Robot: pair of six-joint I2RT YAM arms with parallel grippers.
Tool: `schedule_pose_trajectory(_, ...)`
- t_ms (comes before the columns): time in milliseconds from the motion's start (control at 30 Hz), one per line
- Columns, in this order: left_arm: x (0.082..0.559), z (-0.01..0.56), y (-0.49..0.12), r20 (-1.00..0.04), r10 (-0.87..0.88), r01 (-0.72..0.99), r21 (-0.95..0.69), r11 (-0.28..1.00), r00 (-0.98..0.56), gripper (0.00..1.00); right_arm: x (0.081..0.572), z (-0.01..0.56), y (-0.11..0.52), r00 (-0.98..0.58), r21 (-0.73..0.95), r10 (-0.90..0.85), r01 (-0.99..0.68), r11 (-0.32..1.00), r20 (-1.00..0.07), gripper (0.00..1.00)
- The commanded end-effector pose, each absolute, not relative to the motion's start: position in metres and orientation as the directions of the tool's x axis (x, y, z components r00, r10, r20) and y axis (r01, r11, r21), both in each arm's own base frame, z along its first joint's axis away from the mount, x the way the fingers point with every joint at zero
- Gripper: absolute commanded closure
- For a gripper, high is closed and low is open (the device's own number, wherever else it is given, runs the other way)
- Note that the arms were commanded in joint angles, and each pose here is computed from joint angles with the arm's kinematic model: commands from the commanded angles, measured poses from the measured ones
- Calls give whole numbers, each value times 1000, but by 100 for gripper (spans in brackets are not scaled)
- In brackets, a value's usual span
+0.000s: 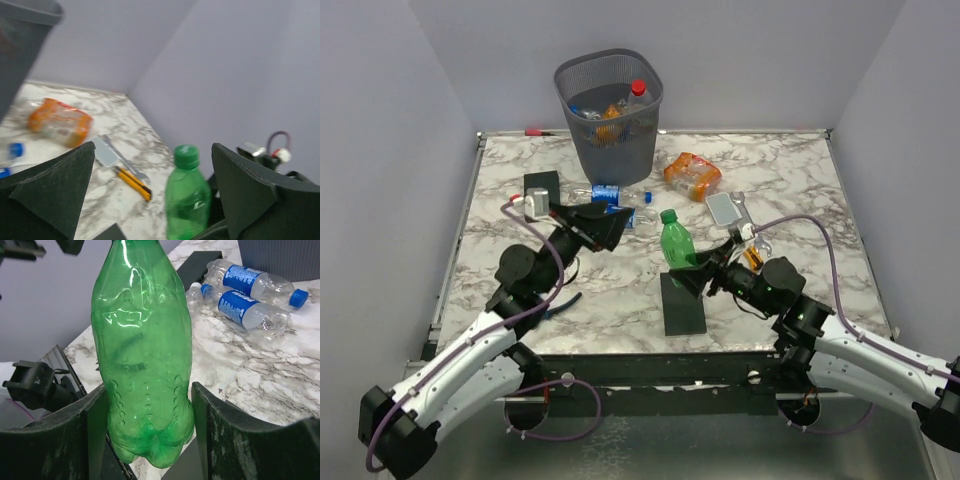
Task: Put the plastic bottles in the bin
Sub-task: Pick up the plastic bottle at the center of the board.
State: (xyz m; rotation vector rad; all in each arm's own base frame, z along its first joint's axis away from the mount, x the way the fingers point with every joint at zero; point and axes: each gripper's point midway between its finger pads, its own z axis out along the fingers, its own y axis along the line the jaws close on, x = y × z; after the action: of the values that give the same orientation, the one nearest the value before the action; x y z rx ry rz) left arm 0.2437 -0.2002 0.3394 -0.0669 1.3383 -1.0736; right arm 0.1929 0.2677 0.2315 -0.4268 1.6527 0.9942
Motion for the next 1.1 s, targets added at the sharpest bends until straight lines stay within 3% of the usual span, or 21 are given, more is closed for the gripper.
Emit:
schedule_pose_trajectory(0,214,389,-261,-716,-600,772,-588,242,-357,1,181,239,267,-272,364,246,-771,523,-930,76)
schedule_pose_trajectory(233,215,377,-307,-749,-444,789,-600,136,-492,5,173,254,270,-247,375,315,-805,459,-917,76)
schedule_pose_trajectory(567,220,345,-326,-754,-368,754,-632,182,-544,22,172,251,269,-259,390,325,-802,453,-910,76)
schedule_pose_trajectory(800,217,341,-331,-754,-356,751,-635,182,-551,44,173,247,269,-268,391,311,-796,462,-912,75)
schedule_pose_trajectory(933,214,340,-334,-761,-347,758,-628,179,-548,65,173,246,272,-277,391,297,-796,461,-914,74)
schedule_pose_trajectory(1000,213,341,-335,-768,-344,764,-619,180,-541,79,173,244,274,-291,394,280,-795,460,-915,66)
schedule_pose_trajectory(1067,213,341,-335,-776,-342,772,-608,183,-530,94,173,242,275,-314,401,256,-787,469,-914,41)
